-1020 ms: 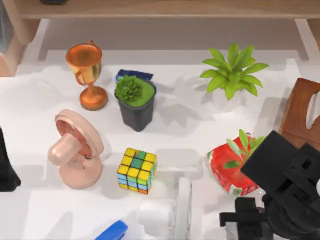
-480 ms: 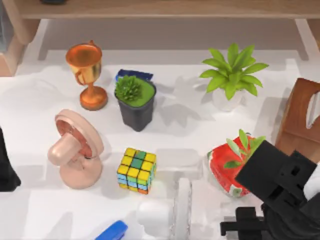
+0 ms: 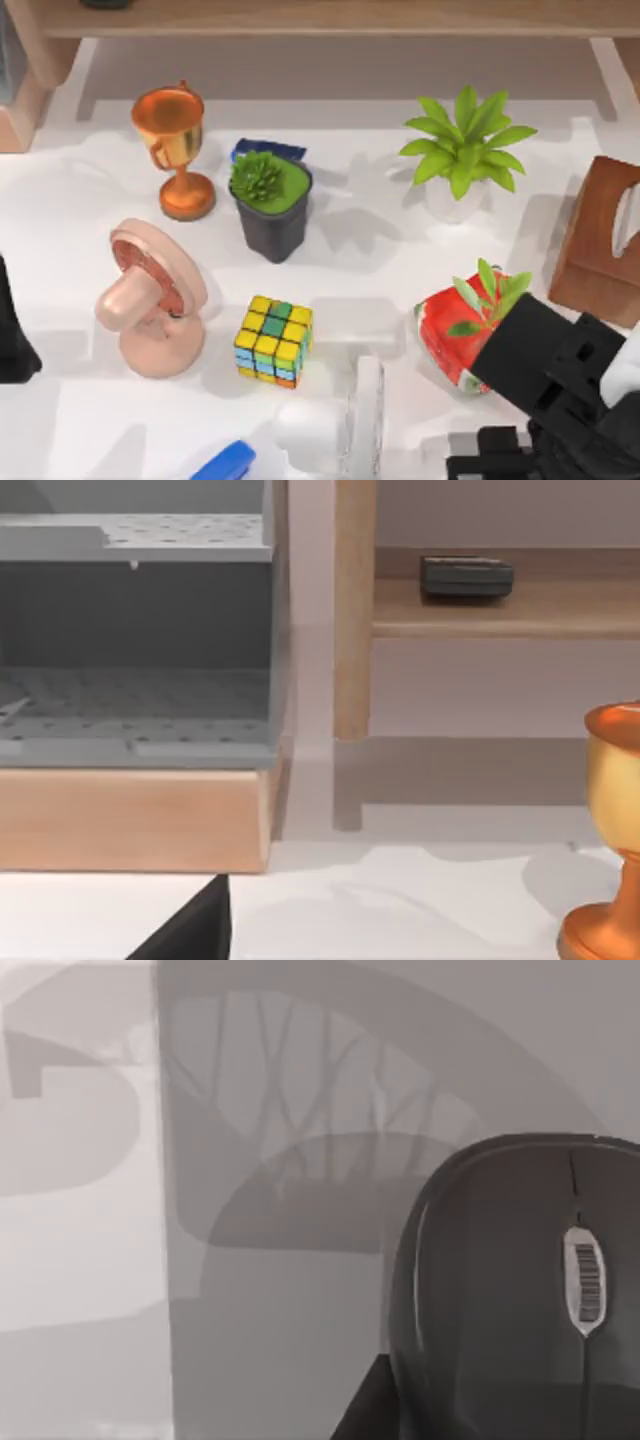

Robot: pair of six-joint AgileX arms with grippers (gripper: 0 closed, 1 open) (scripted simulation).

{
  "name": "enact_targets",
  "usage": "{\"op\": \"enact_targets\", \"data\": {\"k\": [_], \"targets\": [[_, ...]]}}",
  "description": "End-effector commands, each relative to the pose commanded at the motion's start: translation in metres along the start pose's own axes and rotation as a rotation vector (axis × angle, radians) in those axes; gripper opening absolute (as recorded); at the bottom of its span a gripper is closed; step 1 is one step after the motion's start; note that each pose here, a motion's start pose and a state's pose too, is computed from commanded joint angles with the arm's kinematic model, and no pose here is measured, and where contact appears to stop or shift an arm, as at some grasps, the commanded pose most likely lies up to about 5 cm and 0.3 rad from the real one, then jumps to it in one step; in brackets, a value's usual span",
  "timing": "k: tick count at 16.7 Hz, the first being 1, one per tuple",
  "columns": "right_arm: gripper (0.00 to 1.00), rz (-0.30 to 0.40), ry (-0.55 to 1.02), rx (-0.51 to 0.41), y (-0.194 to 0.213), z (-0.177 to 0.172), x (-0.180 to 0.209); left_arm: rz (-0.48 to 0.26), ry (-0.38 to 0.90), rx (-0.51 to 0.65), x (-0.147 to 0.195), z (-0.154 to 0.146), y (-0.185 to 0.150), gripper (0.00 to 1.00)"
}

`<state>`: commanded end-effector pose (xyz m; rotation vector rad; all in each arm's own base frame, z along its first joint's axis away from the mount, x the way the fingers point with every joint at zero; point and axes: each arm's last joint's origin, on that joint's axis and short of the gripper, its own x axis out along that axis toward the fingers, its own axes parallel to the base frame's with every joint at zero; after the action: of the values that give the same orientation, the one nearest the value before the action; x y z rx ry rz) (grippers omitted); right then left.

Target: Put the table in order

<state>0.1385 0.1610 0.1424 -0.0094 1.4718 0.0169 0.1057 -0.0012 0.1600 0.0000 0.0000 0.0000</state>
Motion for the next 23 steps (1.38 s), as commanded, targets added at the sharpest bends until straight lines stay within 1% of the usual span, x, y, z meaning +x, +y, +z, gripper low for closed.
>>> {"op": "enact_targets", "data": {"k": [12,13,22,23], "targets": [[0.98,0.000,0.000,0.000,0.0000,0.0000,0.0000,0.000,0.000,0.000,0.0000,0.0000,0.0000,1.00],[1.00,0.000,0.000,0.000,0.0000,0.0000,0.0000,0.000,0.000,0.000,0.0000,0.0000,0.0000,1.00],[1.00,0.001,-0.001,0.000,0.0001,0.0000,-0.0002,0.000,0.000,0.000,0.0000,0.0000,0.0000,1.00],[1.00,0.014,-0.013,0.002,-0.0006,0.0023,-0.0025,0.000,0.000,0.000,0.0000,0.0000,0.0000,1.00]]}}
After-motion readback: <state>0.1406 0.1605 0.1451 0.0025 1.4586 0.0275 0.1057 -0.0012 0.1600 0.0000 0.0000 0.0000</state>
